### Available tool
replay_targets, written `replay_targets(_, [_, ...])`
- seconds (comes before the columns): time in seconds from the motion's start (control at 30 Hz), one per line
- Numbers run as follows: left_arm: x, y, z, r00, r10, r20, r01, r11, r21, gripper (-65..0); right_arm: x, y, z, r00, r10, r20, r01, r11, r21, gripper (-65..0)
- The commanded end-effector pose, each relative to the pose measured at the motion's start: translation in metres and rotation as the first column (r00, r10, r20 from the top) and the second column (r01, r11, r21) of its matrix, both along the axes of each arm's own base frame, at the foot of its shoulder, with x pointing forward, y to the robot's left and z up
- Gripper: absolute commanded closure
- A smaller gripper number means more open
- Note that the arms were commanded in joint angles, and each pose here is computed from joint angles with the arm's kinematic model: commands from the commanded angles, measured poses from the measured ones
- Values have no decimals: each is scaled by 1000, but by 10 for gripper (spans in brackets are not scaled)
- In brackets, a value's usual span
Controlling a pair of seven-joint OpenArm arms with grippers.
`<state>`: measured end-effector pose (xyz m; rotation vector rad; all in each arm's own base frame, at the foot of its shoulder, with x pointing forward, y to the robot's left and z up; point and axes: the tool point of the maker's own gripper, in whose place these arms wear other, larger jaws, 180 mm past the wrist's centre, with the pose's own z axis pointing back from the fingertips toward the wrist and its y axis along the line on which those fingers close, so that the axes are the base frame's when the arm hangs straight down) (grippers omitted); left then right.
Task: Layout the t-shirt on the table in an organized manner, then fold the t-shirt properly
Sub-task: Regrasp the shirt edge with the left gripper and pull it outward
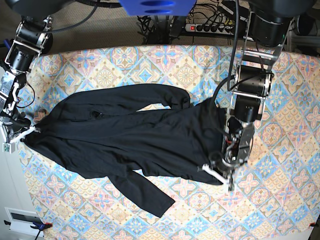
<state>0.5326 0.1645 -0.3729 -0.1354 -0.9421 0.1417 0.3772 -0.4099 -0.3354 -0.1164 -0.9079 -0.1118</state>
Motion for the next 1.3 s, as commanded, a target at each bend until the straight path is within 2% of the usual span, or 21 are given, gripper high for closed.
replay_targets(0.0, [34, 17, 58, 990, 37, 137, -40, 999, 18, 0, 7, -8, 22, 998, 3, 57, -1, 1000, -25, -1])
replay_targets(0.13, [59, 43, 114, 963, 80, 259, -95, 994, 49, -2, 3, -7, 18, 999, 5, 48, -4, 1000, -25, -1])
replay_targets(0.23, [71, 60, 149, 941, 83, 329, -129, 984, 122, -2, 3, -7, 18, 999, 6, 48, -5, 1000, -24, -1])
replay_targets(0.3, [75, 66, 163, 931, 84, 354, -148, 976, 158, -4, 2, -7, 17, 999, 6, 46, -5, 1000, -24, -1])
replay_targets(0.37, [76, 69, 168, 931, 80, 356, -154, 971, 183, -34, 2, -6, 18, 999, 8, 48, -7, 1000, -27, -1])
replay_targets(0.43, [75, 70, 165, 935, 73, 347, -150, 968, 201, -97, -5, -3, 8, 1000, 9, 30, -9, 1000, -15, -1])
replay_targets(0.53, [63, 85, 140, 958, 105, 267, -164, 963, 211, -214, -1, 4, 14, 998, 17, 68, -18, 1000, 25, -1])
replay_targets(0.63, [50, 86, 110, 975, 116, 188, -155, 967, 203, -335, -7, 8, 7, 998, 17, 65, -21, 998, 58, -1])
replay_targets(0.7, [40, 84, 94, 983, 119, 138, -143, 973, 179, -379, -7, 9, 6, 998, 18, 63, -22, 998, 60, -1])
replay_targets(0.77, [23, 88, 81, 988, 118, 94, -132, 979, 153, -382, -9, 10, 4, 998, 18, 58, -22, 998, 62, -1])
replay_targets(0.9, [-20, 72, 72, 997, 43, 58, -47, 996, 79, -362, -19, 10, -6, 1000, 21, 17, -22, 998, 60, -1])
replay_targets(1.0, [-61, 58, 58, 1000, -12, 9, 12, 999, 36, -347, -15, 16, 4, 999, 39, 38, -40, 998, 46, -1])
replay_targets(1.13, [-115, 71, 32, 998, 26, -51, -26, 1000, -1, -337, -16, 21, 1, 999, 44, 25, -45, 997, 56, -1])
replay_targets(1.27, [-152, 62, 19, 997, -4, -72, 4, 1000, 2, -335, -16, 21, 1, 999, 44, 25, -45, 997, 56, -1])
